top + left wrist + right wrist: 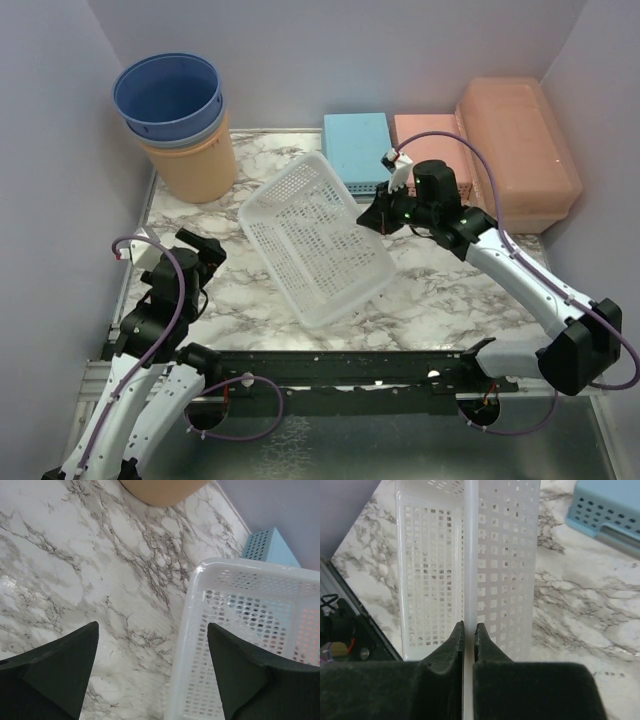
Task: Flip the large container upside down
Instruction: Turn the container upside down at the center of the board.
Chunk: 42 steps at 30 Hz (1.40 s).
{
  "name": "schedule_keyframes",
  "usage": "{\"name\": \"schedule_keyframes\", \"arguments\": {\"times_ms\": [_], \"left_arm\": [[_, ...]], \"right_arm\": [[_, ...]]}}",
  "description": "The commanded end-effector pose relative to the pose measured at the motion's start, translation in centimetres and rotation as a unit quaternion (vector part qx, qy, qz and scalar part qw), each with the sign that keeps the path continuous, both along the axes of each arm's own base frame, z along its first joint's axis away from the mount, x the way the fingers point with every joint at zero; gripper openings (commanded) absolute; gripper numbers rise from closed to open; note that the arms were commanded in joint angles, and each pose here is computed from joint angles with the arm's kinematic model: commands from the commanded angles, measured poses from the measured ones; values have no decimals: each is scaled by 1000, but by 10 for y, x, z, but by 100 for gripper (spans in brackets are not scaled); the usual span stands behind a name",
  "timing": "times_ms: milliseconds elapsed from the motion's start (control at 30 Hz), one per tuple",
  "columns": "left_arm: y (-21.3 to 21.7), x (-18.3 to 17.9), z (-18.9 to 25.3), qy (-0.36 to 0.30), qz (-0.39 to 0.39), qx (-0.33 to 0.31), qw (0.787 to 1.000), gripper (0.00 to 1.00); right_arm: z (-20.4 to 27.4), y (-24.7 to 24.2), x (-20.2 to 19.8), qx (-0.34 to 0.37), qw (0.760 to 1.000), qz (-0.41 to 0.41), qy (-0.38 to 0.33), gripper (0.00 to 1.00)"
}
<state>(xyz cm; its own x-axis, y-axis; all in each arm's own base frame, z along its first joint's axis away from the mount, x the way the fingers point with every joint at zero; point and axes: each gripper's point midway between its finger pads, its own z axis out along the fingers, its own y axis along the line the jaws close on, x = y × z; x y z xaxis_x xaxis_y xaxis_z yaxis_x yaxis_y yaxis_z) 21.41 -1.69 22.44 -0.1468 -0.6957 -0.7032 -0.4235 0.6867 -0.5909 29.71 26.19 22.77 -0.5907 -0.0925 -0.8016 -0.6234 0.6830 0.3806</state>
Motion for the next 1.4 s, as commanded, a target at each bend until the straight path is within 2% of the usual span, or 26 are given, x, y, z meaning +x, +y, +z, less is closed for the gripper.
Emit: {"name": "schedule_keyframes", "arguments": {"times_ms": [0, 200, 333, 500, 1067, 1167, 1367], "left_arm": [[9, -2, -5, 25, 3, 42, 999, 90], [12, -2, -6, 27, 5, 56, 998, 91], [8, 0, -14, 60, -12, 79, 995, 91], [2, 5, -22, 73, -21, 75, 994, 90], [6, 5, -31, 73, -12, 78, 994, 90], [5, 4, -33, 76, -12, 77, 994, 90], [7, 5, -34, 79, -9, 83, 993, 90]], "right_arm": [[32, -26, 13, -57, 993, -27, -102, 1], [45, -37, 10, -97, 979, -16, -176, 1], [53, -40, 7, -111, 967, -6, -230, 1], [61, -36, -6, -125, 949, 39, -286, 1], [76, -53, 6, -237, 899, 24, -368, 1], [83, -52, 7, -252, 885, 24, -391, 1], [91, -55, 8, -296, 842, 53, -448, 1]]}}
